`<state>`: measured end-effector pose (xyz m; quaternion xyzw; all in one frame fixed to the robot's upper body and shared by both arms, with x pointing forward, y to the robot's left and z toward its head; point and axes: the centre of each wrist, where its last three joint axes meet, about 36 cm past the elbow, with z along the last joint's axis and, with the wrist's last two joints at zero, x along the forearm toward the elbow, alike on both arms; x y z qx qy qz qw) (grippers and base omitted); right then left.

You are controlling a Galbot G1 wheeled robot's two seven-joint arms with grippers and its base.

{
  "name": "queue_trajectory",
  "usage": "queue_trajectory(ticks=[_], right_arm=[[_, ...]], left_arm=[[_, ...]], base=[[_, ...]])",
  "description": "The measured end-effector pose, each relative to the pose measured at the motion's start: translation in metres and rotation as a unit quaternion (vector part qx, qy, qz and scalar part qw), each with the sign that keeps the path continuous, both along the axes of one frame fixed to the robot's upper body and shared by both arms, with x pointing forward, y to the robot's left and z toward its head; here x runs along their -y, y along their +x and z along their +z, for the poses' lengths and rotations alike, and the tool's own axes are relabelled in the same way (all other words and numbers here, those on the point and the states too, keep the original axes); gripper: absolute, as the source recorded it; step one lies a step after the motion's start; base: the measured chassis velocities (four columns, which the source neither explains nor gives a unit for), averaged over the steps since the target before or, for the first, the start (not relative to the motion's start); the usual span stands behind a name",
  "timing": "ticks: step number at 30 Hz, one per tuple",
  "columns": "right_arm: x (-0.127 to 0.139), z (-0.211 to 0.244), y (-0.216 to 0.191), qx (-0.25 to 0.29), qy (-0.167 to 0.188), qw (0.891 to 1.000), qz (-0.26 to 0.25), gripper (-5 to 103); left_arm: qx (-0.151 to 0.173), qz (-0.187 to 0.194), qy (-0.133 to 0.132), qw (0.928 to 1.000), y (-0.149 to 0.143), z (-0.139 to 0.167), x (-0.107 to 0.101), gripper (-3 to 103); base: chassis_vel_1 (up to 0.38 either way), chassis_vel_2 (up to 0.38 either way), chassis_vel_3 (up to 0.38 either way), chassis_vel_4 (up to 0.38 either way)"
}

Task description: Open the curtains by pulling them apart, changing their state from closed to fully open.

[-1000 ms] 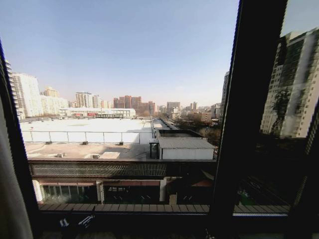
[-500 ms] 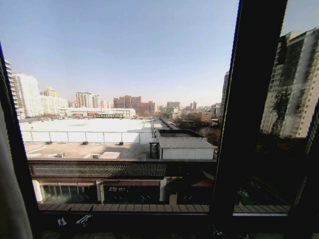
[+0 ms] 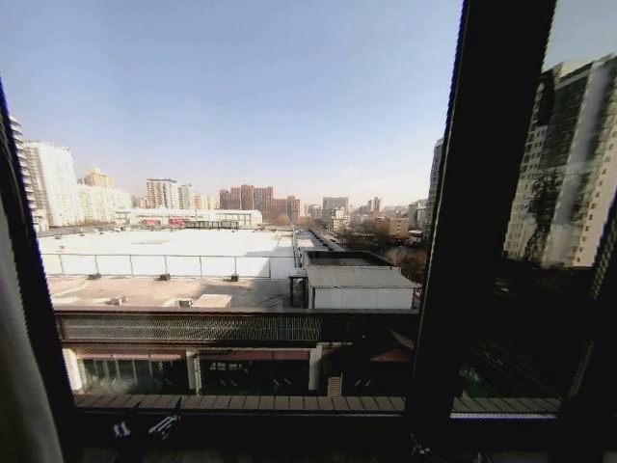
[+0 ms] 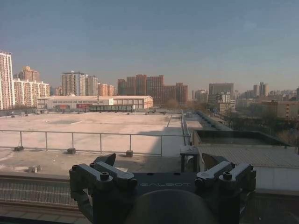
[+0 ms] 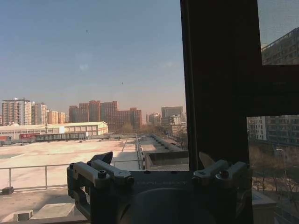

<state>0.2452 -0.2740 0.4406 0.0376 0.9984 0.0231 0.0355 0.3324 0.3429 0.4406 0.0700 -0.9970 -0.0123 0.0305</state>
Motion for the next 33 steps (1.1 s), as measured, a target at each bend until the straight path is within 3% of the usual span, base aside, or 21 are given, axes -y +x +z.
queue_trajectory(ticks=[17, 33], right_arm=[[-0.0003, -0.0034, -0.0002, 0.004, 0.002, 1.0, -0.008, 100], [-0.0015, -0.0024, -0.001, 0.011, 0.005, 1.0, -0.015, 100]], left_arm=[[-0.001, 0.002, 0.005, 1.0, 0.0053, -0.0011, -0.0052, 100], [0.001, 0.002, 0.007, 1.0, 0.005, -0.0007, -0.0052, 100]], base=[[-0.007, -0.034, 0.011, 0.028], [-0.099, -0.227, 0.095, 0.216]])
